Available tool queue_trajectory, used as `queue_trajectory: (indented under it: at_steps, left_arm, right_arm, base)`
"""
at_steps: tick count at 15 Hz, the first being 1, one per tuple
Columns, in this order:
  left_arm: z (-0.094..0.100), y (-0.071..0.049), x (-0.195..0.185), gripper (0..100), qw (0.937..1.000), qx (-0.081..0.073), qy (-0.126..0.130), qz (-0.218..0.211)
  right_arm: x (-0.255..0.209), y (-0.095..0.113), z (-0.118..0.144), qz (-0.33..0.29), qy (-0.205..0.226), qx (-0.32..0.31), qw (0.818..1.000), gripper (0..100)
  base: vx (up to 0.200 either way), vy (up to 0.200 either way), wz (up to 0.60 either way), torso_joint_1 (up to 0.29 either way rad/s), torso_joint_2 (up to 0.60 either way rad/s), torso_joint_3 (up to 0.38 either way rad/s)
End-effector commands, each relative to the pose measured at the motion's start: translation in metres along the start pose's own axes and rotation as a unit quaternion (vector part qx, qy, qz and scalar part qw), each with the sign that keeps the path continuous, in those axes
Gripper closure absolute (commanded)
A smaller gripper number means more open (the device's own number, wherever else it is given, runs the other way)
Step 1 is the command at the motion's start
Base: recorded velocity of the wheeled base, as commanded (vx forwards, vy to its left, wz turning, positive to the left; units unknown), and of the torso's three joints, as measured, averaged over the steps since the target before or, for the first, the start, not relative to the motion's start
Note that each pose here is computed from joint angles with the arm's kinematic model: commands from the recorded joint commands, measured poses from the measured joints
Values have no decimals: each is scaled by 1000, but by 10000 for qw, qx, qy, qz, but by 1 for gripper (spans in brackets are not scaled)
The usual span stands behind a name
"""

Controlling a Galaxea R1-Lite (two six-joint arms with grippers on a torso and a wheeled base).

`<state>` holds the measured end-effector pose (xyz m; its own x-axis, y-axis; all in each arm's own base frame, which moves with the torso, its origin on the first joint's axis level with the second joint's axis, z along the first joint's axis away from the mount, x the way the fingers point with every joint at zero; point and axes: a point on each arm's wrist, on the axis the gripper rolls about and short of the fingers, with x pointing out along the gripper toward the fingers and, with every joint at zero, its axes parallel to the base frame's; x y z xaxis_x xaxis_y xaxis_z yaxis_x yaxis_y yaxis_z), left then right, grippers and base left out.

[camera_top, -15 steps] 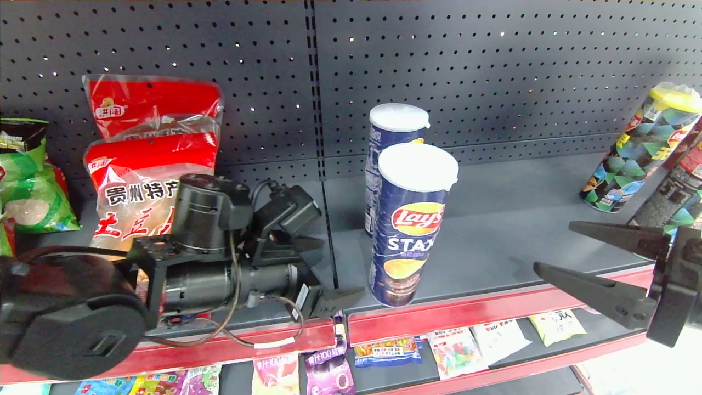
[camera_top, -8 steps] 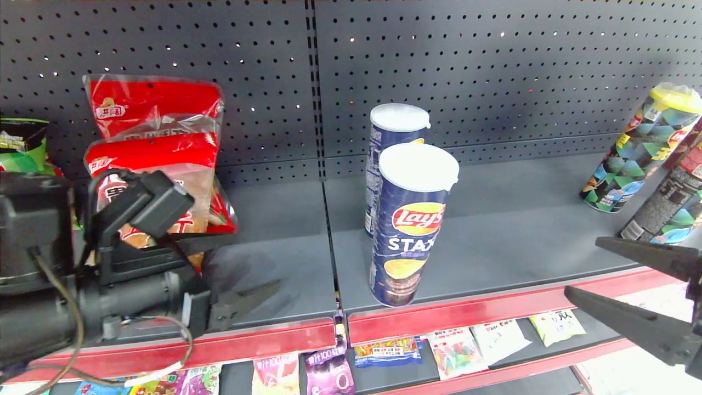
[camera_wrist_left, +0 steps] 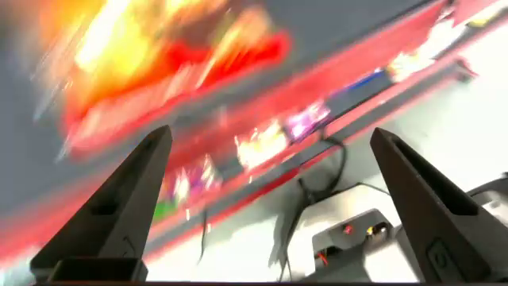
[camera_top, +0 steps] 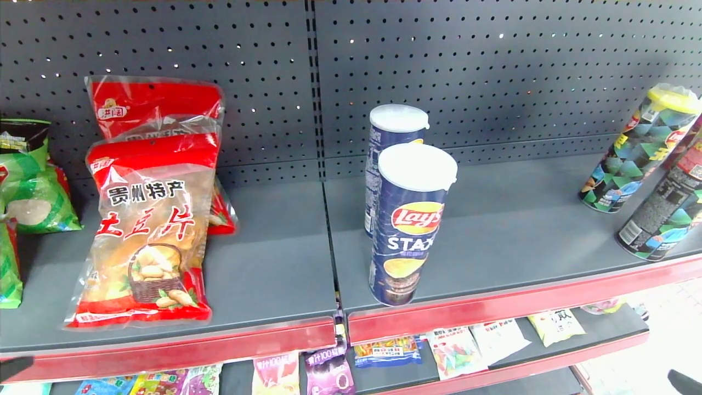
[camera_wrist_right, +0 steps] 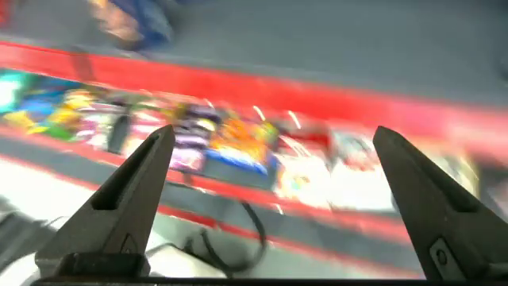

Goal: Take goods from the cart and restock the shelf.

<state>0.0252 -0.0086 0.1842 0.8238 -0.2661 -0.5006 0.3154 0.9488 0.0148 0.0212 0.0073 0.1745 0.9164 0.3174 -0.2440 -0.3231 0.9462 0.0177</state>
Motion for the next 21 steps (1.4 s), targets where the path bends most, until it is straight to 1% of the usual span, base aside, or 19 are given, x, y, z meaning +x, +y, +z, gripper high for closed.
queue_trajectory:
  at_steps: [1, 2, 3, 4, 5, 6, 7, 8, 9, 10, 11, 12, 13, 15, 16, 17, 19, 20, 21]
  left_arm:
    - [-60, 0, -52, 0, 9901, -721, -528, 1087]
    - [-66, -3, -53, 0, 9863, -875, -517, 1302]
    - [-79, -12, -52, 0, 9740, -1286, -432, 1817]
    - [-86, -14, -48, 0, 9691, -1394, -405, 1995]
    - [-98, -20, -42, 0, 9583, -1581, -425, 2344]
    - [-105, -24, -37, 0, 9507, -1703, -461, 2552]
    - [-108, -24, -34, 0, 9477, -1766, -470, 2617]
    - [-107, -20, -26, 0, 9425, -1946, -812, 2594]
    - [-102, -15, -15, 0, 9420, -1812, -1393, 2459]
    - [-102, -12, -3, 0, 9489, -1424, -1767, 2192]
    - [-105, -10, 7, 0, 9539, -1047, -1966, 2014]
    - [-112, -8, 18, 0, 9538, -736, -2159, 1954]
    - [-113, -8, 18, 0, 9543, -727, -2081, 2016]
    - [-113, -8, 18, 0, 9537, -736, -2071, 2052]
    - [-113, -9, 18, 0, 9573, -705, -2086, 1874]
    - [-113, -9, 18, 0, 9605, -657, -2086, 1723]
    - [-115, -8, 16, 0, 9667, -448, -2250, 1130]
    - [-115, -8, 16, 0, 9668, -431, -2274, 1088]
    - [-115, -8, 15, 0, 9655, -440, -2310, 1117]
  right_arm:
    - [-22, 2, -11, -1083, -261, 139, 9937, 0]
    - [-22, 2, -11, -1329, -228, 180, 9907, 0]
    - [-20, 1, -15, -1929, -150, 287, 9807, 0]
    - [-19, 0, -18, -2095, -96, 331, 9772, 0]
    - [-20, 1, -26, -2306, -92, 370, 9723, 0]
    - [-20, 2, -34, -2364, -83, 379, 9709, 0]
    - [-20, 3, -38, -2358, -106, 373, 9710, 0]
    - [-24, 7, -56, -2237, -274, 252, 9739, 0]
    - [-28, 11, -74, -1879, -483, 5, 9810, 0]
    - [-26, 11, -86, -1627, -502, -177, 9852, 0]
    - [-24, 11, -85, -1632, -569, -193, 9848, 0]
    - [-23, 10, -85, -1654, -639, -226, 9839, 0]
    - [-18, 9, -93, -1692, -557, -186, 9838, 0]
    - [-13, 4, -95, -2303, -1023, -235, 9674, 0]
    - [-13, 5, -97, -2128, -908, -190, 9727, 0]
    - [-12, 5, -98, -1855, -960, 53, 9779, 0]
    - [-14, 5, -104, -1272, -835, 93, 9883, 0]
    - [-14, 5, -104, -1072, -855, 25, 9906, 0]
    - [-14, 5, -104, -1137, -858, 73, 9898, 0]
  base:
    - [0, 0, 0, 0, 0, 0]
    - [0, 0, 0, 0, 0, 0]
    - [0, 0, 0, 0, 0, 0]
    - [0, 0, 0, 0, 0, 0]
    - [0, 0, 0, 0, 0, 0]
    - [0, 0, 0, 0, 0, 0]
    - [0, 0, 0, 0, 0, 0]
    - [0, 0, 0, 0, 0, 0]
    - [0, 0, 0, 0, 0, 0]
    - [0, 0, 0, 0, 0, 0]
    - [0, 0, 0, 0, 0, 0]
    - [0, 0, 0, 0, 0, 0]
    - [0, 0, 0, 0, 0, 0]
    - [0, 0, 0, 0, 0, 0]
    - [0, 0, 0, 0, 0, 0]
    - [0, 0, 0, 0, 0, 0]
    - [0, 0, 0, 0, 0, 0]
    - [0, 0, 0, 0, 0, 0]
    - [0, 0, 0, 0, 0, 0]
